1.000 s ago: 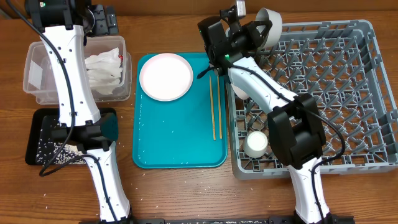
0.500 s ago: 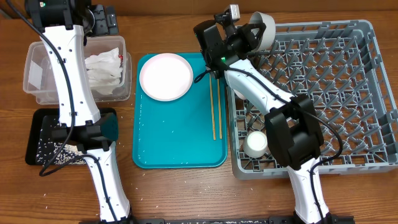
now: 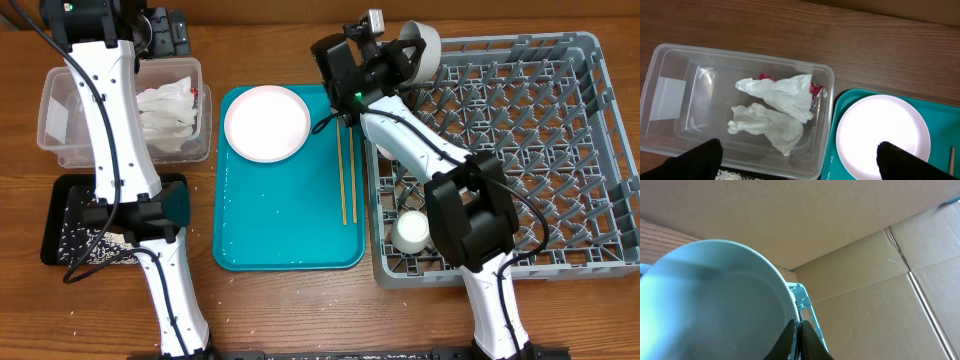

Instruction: Sort waste into correct bins and load items into the dishwasher

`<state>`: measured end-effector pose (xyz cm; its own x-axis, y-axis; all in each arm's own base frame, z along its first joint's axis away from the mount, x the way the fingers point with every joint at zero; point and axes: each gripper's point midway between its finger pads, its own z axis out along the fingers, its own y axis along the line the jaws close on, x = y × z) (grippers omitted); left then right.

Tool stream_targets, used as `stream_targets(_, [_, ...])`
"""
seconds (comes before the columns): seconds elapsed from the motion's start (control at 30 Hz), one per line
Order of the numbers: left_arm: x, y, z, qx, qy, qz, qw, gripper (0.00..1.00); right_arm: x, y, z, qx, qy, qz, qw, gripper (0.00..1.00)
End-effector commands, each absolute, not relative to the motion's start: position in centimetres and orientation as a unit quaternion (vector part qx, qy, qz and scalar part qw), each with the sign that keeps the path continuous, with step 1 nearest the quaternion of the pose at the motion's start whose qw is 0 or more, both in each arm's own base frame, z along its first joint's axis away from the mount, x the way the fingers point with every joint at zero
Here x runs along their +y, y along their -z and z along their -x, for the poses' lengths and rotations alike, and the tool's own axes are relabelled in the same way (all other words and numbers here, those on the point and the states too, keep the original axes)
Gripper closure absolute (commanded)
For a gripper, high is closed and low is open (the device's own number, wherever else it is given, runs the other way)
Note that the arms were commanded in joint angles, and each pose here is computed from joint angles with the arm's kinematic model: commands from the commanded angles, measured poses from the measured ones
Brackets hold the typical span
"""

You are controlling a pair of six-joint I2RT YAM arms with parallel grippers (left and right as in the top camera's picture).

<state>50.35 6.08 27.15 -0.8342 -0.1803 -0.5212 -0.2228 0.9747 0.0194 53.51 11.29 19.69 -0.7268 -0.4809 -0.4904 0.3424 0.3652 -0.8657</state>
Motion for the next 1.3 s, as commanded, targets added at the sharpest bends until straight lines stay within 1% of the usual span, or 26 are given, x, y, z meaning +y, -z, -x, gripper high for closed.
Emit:
stream_targets(0.0, [5.5, -29.0, -50.0, 0.951, -0.034, 0.101, 0.291, 0.0, 11.7, -18.7, -53.5, 0.741, 0.564, 0.058, 0.36, 0.96])
stream_targets(0.37, [5.5, -29.0, -50.0, 0.951, -0.034, 0.101, 0.291, 0.0, 13.5, -18.7, -53.0, 0.74, 0.559, 0.072, 0.368, 0.95])
stream_targets(0.4, [5.5, -29.0, -50.0, 0.951, -0.034, 0.101, 0.291, 0.0, 13.7, -18.7, -52.9, 0.739, 0.558, 0.073, 0.369, 0.92])
stream_targets(0.43, [5.5, -29.0, -50.0, 0.951, -0.034, 0.101, 0.291, 0.0, 13.9, -18.7, -52.8, 0.738, 0.558, 0.074, 0.371, 0.86])
stream_targets(0.47, [5.5, -29.0, -50.0, 0.951, -0.034, 0.101, 0.291, 0.0, 14.2, -18.8, -52.7, 0.737, 0.559, 0.075, 0.371, 0.73])
stream_targets(0.6, [5.5, -29.0, -50.0, 0.951, -0.034, 0.101, 0.291, 0.0, 14.8, -19.5, -52.2, 0.727, 0.569, 0.063, 0.379, 0.5])
stream_targets(0.67, [5.5, -29.0, -50.0, 0.951, -0.034, 0.101, 0.291, 0.0, 15.2, -20.0, -52.1, 0.724, 0.567, 0.053, 0.388, 0.37])
stream_targets(0.73, [5.5, -29.0, -50.0, 0.951, -0.034, 0.101, 0.291, 0.0, 15.8, -20.8, -52.4, 0.723, 0.561, 0.047, 0.401, 0.32])
stream_targets(0.83, [5.5, -29.0, -50.0, 0.951, -0.034, 0.101, 0.291, 0.0, 16.9, -23.0, -52.8, 0.72, 0.544, 0.036, 0.43, 0.31])
stream_targets(0.87, [5.5, -29.0, -50.0, 0.951, -0.034, 0.101, 0.291, 0.0, 17.4, -24.7, -53.0, 0.717, 0.532, 0.027, 0.451, 0.3])
stream_targets(0.9, [5.5, -29.0, -50.0, 0.951, -0.034, 0.101, 0.291, 0.0, 17.7, -25.6, -53.1, 0.714, 0.526, 0.022, 0.462, 0.27])
stream_targets(0.97, [5.5, -29.0, -50.0, 0.951, -0.034, 0.101, 0.291, 0.0, 18.3, -27.9, -53.1, 0.707, 0.51, 0.008, 0.49, 0.15])
stream_targets(1.03, [5.5, -29.0, -50.0, 0.951, -0.034, 0.101, 0.291, 0.0, 18.9, -29.3, -52.8, 0.701, 0.498, -0.003, 0.511, 0.08])
stream_targets(1.07, [5.5, -29.0, -50.0, 0.951, -0.034, 0.101, 0.291, 0.0, 19.2, -29.8, -52.7, 0.698, 0.493, -0.005, 0.52, 0.06])
stream_targets(1.13, [5.5, -29.0, -50.0, 0.951, -0.034, 0.101, 0.291, 0.0, 19.9, -30.0, -52.6, 0.696, 0.483, -0.005, 0.531, 0.05])
stream_targets(1.27, [5.5, -29.0, -50.0, 0.951, -0.034, 0.101, 0.291, 0.0, 21.5, -28.8, -52.9, 0.702, 0.462, 0.019, 0.541, 0.03])
